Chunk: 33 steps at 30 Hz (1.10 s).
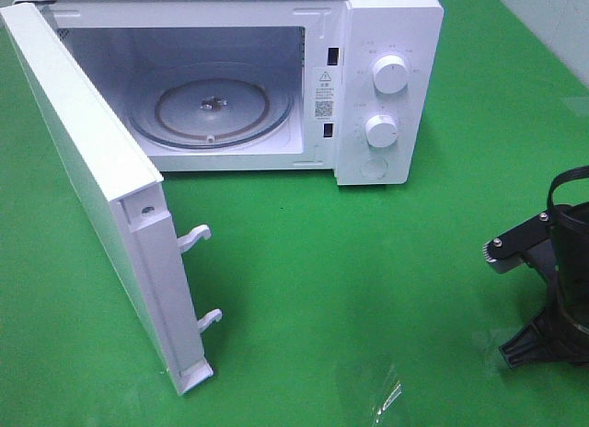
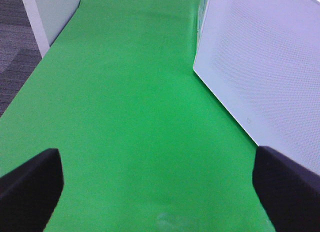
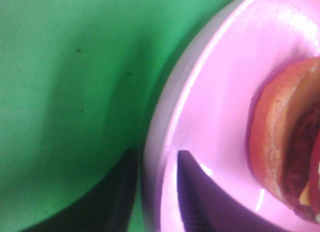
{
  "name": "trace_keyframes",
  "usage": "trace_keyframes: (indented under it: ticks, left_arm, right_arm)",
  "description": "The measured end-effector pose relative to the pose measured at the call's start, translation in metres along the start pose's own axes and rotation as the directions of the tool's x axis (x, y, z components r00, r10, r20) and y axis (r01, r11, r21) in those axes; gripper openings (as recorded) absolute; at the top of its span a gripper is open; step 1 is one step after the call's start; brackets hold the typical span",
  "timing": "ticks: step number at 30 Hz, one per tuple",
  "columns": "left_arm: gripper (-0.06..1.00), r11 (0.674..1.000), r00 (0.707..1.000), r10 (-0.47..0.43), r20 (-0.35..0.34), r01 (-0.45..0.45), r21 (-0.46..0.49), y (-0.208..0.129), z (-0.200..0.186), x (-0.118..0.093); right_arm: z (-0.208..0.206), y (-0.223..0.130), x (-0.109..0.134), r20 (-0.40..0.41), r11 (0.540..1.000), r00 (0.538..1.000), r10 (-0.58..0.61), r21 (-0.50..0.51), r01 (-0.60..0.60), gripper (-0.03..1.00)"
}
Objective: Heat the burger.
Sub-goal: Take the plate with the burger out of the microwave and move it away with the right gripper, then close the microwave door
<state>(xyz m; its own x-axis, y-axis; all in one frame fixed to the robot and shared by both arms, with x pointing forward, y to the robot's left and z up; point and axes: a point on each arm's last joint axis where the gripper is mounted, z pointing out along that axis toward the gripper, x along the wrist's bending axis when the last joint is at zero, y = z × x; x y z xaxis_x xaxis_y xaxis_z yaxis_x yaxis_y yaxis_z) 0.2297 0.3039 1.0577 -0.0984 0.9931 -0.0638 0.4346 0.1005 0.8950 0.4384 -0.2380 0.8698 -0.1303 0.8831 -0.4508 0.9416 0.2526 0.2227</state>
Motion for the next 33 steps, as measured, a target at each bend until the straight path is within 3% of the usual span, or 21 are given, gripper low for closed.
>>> trace_keyframes:
  ticks: [1, 2, 5, 8, 12, 17, 19, 20, 21, 24, 28, 30, 33]
  left_arm:
    - [0.94, 1.000, 1.000, 0.000, 0.000, 0.000, 0.000, 0.000, 0.000, 0.000]
    - [0.94, 1.000, 1.000, 0.000, 0.000, 0.000, 0.000, 0.000, 0.000, 0.000]
    - [0.94, 1.000, 1.000, 0.000, 0.000, 0.000, 0.000, 0.000, 0.000, 0.000]
    - [0.94, 1.000, 1.000, 0.000, 0.000, 0.000, 0.000, 0.000, 0.000, 0.000]
    - [0.94, 1.000, 1.000, 0.000, 0.000, 0.000, 0.000, 0.000, 0.000, 0.000]
    - [0.94, 1.000, 1.000, 0.000, 0.000, 0.000, 0.000, 0.000, 0.000, 0.000]
    - [0.94, 1.000, 1.000, 0.000, 0.000, 0.000, 0.000, 0.000, 0.000, 0.000]
    - [0.94, 1.000, 1.000, 0.000, 0.000, 0.000, 0.000, 0.000, 0.000, 0.000]
    - [0.94, 1.000, 1.000, 0.000, 0.000, 0.000, 0.000, 0.000, 0.000, 0.000]
    - [0.94, 1.000, 1.000, 0.000, 0.000, 0.000, 0.000, 0.000, 0.000, 0.000]
    - [0.94, 1.000, 1.000, 0.000, 0.000, 0.000, 0.000, 0.000, 0.000, 0.000]
    - [0.94, 1.000, 1.000, 0.000, 0.000, 0.000, 0.000, 0.000, 0.000, 0.000]
    - [0.94, 1.000, 1.000, 0.000, 0.000, 0.000, 0.000, 0.000, 0.000, 0.000]
  right_arm:
    - [-0.004, 0.002, -0.001, -0.009, 1.000, 1.000, 0.010, -0.010, -0.010, 0.40]
    - [-0.004, 0.002, -0.001, -0.009, 1.000, 1.000, 0.010, -0.010, -0.010, 0.40]
    - [-0.019, 0.005, -0.008, -0.040, 0.998, 0.999, 0.035, -0.055, -0.037, 0.53]
    - [-0.029, 0.006, -0.013, -0.061, 0.995, 0.997, 0.048, -0.090, -0.054, 0.58]
    - [-0.065, 0.004, -0.029, -0.158, 0.976, 0.983, 0.092, -0.183, -0.120, 0.67]
    - [-0.083, -0.001, -0.036, -0.216, 0.964, 0.972, 0.086, -0.229, -0.136, 0.69]
    - [-0.105, -0.011, -0.044, -0.313, 0.952, 0.946, 0.082, -0.258, -0.167, 0.70]
    - [-0.105, -0.011, -0.044, -0.313, 0.952, 0.946, 0.082, -0.258, -0.167, 0.70]
    - [-0.116, -0.018, -0.047, -0.354, 0.947, 0.934, 0.049, -0.281, -0.156, 0.70]
    - [-0.120, -0.022, -0.049, -0.367, 0.946, 0.930, 0.023, -0.292, -0.139, 0.70]
    - [-0.138, -0.038, -0.053, -0.442, 0.941, 0.895, -0.050, -0.321, -0.107, 0.71]
    - [-0.157, -0.049, -0.060, -0.502, 0.911, 0.857, -0.113, -0.396, -0.112, 0.71]
    - [-0.165, -0.054, -0.065, -0.513, 0.894, 0.849, -0.125, -0.429, -0.128, 0.71]
